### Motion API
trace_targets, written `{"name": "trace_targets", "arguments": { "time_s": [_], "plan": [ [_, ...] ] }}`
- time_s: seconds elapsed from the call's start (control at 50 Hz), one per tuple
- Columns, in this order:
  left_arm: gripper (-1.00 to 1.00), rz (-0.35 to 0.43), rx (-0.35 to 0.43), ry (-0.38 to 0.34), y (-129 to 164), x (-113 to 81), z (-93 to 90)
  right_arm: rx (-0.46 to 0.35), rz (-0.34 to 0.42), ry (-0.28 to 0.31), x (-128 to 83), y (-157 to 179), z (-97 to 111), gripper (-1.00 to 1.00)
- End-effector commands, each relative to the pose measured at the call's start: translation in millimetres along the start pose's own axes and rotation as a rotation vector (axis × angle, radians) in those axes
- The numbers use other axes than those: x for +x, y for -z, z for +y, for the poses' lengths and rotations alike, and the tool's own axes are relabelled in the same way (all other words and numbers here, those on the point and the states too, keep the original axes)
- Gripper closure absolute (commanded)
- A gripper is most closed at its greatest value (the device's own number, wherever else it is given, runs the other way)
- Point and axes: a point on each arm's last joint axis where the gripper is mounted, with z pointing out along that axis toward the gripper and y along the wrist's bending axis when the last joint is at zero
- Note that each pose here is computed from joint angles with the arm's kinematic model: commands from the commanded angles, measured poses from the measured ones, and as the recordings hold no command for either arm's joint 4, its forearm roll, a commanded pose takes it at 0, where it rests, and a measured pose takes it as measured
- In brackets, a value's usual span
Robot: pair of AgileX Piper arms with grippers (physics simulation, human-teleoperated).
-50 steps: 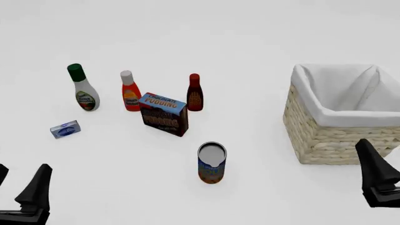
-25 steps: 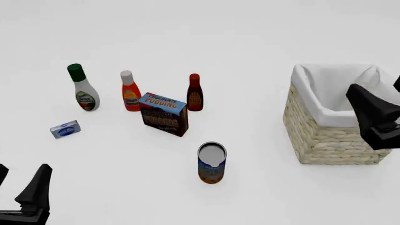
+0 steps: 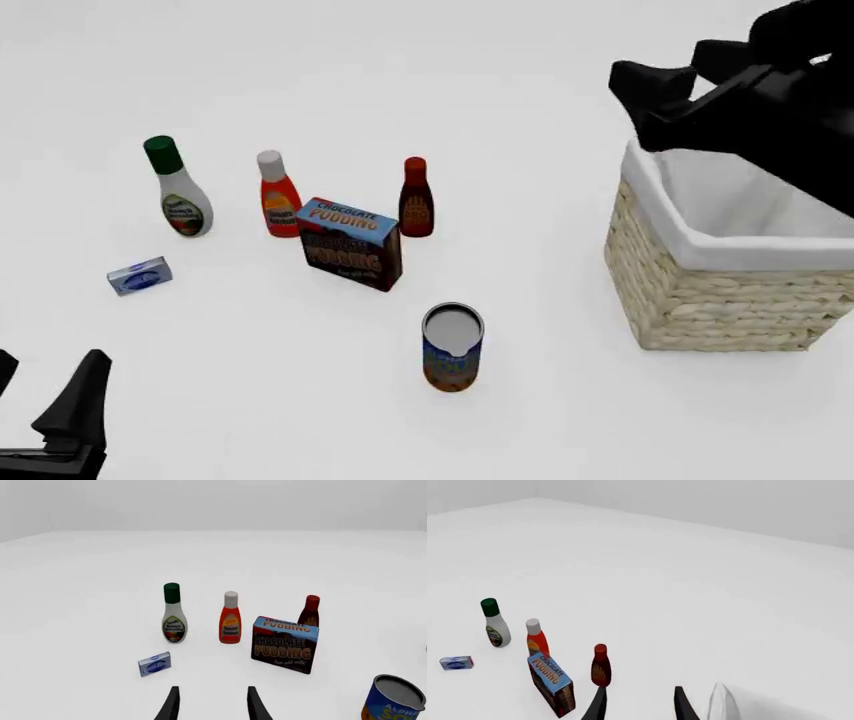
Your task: Pick the bbq sauce and place it in the basket.
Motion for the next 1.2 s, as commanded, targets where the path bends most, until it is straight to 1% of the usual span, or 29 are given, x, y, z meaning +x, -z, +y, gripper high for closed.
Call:
{"name": "trace_targets", "arguments": {
  "time_s": [0.02, 0.06, 0.1, 0.14, 0.2, 0.22, 0.3, 0.36, 0.38, 0.42, 0.58, 0.62, 0.82, 0.98, 1.2],
  "plan": [
    [-1.00, 0.000, 0.000, 0.000, 0.0, 0.0, 0.0, -0.064, 0.035, -0.001, -12.8, -54.7, 15.9, -1.00],
    [-1.00, 0.000, 0.000, 0.000, 0.0, 0.0, 0.0, -0.072, 0.047, -0.006, -14.8, -63.1, 18.4, -1.00],
    [-1.00, 0.000, 0.000, 0.000, 0.0, 0.0, 0.0, -0.083, 0.055, 0.006, -16.4, -70.3, 21.7, -1.00],
    [-1.00, 0.000, 0.000, 0.000, 0.0, 0.0, 0.0, -0.105, 0.074, 0.001, -17.4, -78.2, 28.5, -1.00],
    [-1.00, 0.000, 0.000, 0.000, 0.0, 0.0, 0.0, -0.107, 0.085, 0.004, -18.1, -88.3, 29.9, -1.00],
    [-1.00, 0.000, 0.000, 0.000, 0.0, 0.0, 0.0, -0.106, 0.088, -0.006, -18.5, -93.5, 30.3, -1.00],
    [-1.00, 0.000, 0.000, 0.000, 0.0, 0.0, 0.0, -0.134, 0.119, 0.002, -15.2, -111.9, 41.0, -1.00],
    [-1.00, 0.000, 0.000, 0.000, 0.0, 0.0, 0.0, -0.136, 0.125, 0.010, -13.5, -118.9, 42.4, -1.00],
    [-1.00, 0.000, 0.000, 0.000, 0.0, 0.0, 0.0, -0.144, 0.139, 0.006, -12.1, -124.0, 45.6, -1.00],
    [-1.00, 0.000, 0.000, 0.000, 0.0, 0.0, 0.0, -0.157, 0.143, 0.024, -11.7, -128.4, 50.5, -1.00],
    [-1.00, 0.000, 0.000, 0.000, 0.0, 0.0, 0.0, -0.175, 0.165, 0.039, -8.0, -151.5, 59.9, -1.00],
    [-1.00, 0.000, 0.000, 0.000, 0.0, 0.0, 0.0, -0.177, 0.178, 0.041, -5.0, -163.4, 62.5, -1.00],
    [-1.00, 0.000, 0.000, 0.000, 0.0, 0.0, 0.0, -0.180, 0.207, 0.052, 4.5, -195.6, 68.5, -1.00],
    [-1.00, 0.000, 0.000, 0.000, 0.0, 0.0, 0.0, -0.172, 0.235, 0.048, 19.6, -225.7, 69.7, -1.00],
    [-1.00, 0.000, 0.000, 0.000, 0.0, 0.0, 0.0, -0.166, 0.271, 0.049, 39.5, -252.1, 71.1, -1.00]
  ]
}}
